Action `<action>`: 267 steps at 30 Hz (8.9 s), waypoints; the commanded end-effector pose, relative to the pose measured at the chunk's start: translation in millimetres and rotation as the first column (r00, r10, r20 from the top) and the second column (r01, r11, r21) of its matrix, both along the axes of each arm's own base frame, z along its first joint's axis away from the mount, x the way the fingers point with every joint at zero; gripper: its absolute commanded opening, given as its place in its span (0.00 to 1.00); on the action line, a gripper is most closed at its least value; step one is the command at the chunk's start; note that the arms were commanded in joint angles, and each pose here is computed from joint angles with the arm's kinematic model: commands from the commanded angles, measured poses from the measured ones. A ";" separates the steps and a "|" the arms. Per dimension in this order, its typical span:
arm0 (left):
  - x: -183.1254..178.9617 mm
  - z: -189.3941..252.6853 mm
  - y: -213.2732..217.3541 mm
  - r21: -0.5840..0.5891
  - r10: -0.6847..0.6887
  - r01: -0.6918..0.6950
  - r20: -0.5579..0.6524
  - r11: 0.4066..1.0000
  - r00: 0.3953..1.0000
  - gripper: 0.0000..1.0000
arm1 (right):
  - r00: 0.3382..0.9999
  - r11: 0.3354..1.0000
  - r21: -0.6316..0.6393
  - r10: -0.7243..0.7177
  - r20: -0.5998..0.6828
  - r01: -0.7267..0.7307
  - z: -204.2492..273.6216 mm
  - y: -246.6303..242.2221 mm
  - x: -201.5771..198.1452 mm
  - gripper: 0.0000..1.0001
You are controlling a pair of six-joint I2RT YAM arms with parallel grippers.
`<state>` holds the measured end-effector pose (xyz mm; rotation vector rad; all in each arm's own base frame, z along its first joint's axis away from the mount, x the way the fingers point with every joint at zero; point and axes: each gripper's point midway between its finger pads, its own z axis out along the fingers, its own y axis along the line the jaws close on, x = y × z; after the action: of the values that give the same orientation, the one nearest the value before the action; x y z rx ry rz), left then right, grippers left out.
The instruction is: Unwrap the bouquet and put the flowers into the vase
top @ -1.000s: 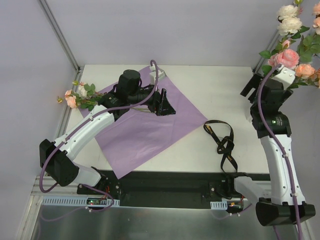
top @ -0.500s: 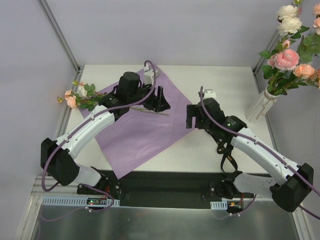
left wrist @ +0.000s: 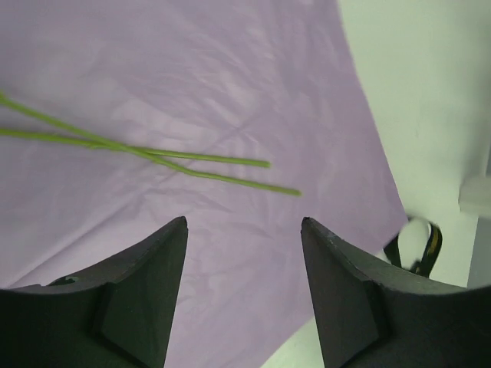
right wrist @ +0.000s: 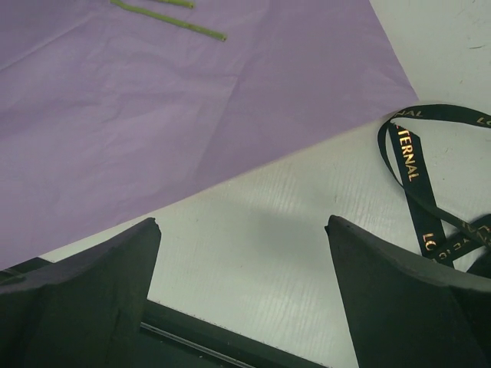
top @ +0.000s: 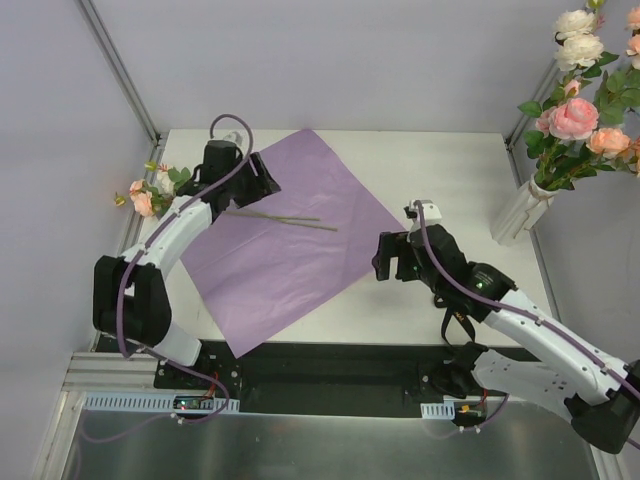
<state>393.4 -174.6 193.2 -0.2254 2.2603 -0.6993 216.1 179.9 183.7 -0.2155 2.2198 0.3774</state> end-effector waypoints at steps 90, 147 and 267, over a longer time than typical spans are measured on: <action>-157.5 123.2 -190.6 -0.049 -0.748 0.856 0.462 0.515 0.477 0.00 | 0.973 0.904 0.394 0.088 0.212 -0.168 160.9 50.4 33.9 0.67; -149.1 138.6 -169.1 0.048 -0.683 0.750 0.456 0.660 0.571 0.52 | 0.287 0.595 0.127 -0.549 0.785 0.793 385.6 -254.9 19.3 0.01; -148.6 124.2 -174.6 0.036 -0.712 0.771 0.411 0.636 0.569 0.65 | 0.537 0.549 0.056 -0.831 0.142 0.834 106.1 -267.8 41.4 1.00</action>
<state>243.2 -345.7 294.7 0.7999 1.9127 -1.2030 272.6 -113.9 323.8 0.7454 1.8003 -0.3583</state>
